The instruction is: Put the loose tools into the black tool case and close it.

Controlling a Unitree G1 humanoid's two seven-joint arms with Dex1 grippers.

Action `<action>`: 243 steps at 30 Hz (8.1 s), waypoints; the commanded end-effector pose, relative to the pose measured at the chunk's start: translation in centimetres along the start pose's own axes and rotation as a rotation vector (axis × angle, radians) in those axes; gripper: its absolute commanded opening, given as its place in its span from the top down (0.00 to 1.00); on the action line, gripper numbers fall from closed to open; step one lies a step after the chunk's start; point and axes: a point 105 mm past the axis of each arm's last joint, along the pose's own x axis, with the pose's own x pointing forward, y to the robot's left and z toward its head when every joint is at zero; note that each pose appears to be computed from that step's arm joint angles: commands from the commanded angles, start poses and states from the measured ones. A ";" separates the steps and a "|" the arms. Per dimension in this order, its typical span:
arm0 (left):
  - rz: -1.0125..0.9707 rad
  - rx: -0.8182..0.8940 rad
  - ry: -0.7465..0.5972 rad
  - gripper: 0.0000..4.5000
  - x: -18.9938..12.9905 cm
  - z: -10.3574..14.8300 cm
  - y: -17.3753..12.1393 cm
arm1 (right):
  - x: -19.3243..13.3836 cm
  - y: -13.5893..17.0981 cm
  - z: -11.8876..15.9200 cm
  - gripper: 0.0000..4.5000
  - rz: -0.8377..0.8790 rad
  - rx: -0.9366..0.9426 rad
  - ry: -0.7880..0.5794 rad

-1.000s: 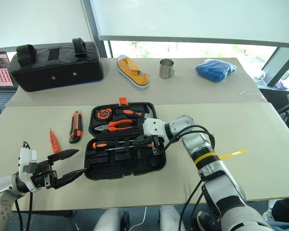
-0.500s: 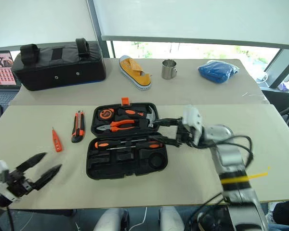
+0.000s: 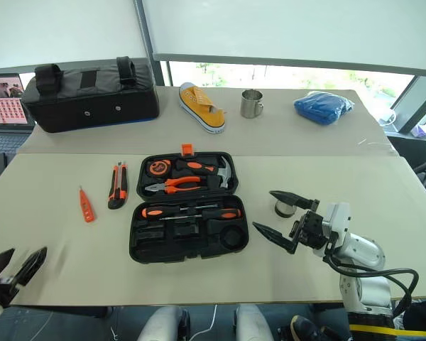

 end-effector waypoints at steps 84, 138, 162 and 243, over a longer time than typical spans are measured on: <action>-1.152 0.956 0.546 0.89 9.4 -1.9 -21.2 | -0.5 4.3 2.4 0.00 0.170 0.066 0.222; -1.235 0.657 0.304 1.00 9.9 -6.5 -19.7 | -0.5 4.0 0.8 0.00 0.113 0.124 0.199; -0.134 0.290 -0.070 0.00 -0.9 -2.2 -2.4 | -2.7 3.0 0.7 0.00 -0.087 -0.010 0.052; -1.332 0.864 0.488 0.61 6.1 -1.0 -23.7 | -1.8 4.1 2.9 0.00 -0.014 0.030 0.100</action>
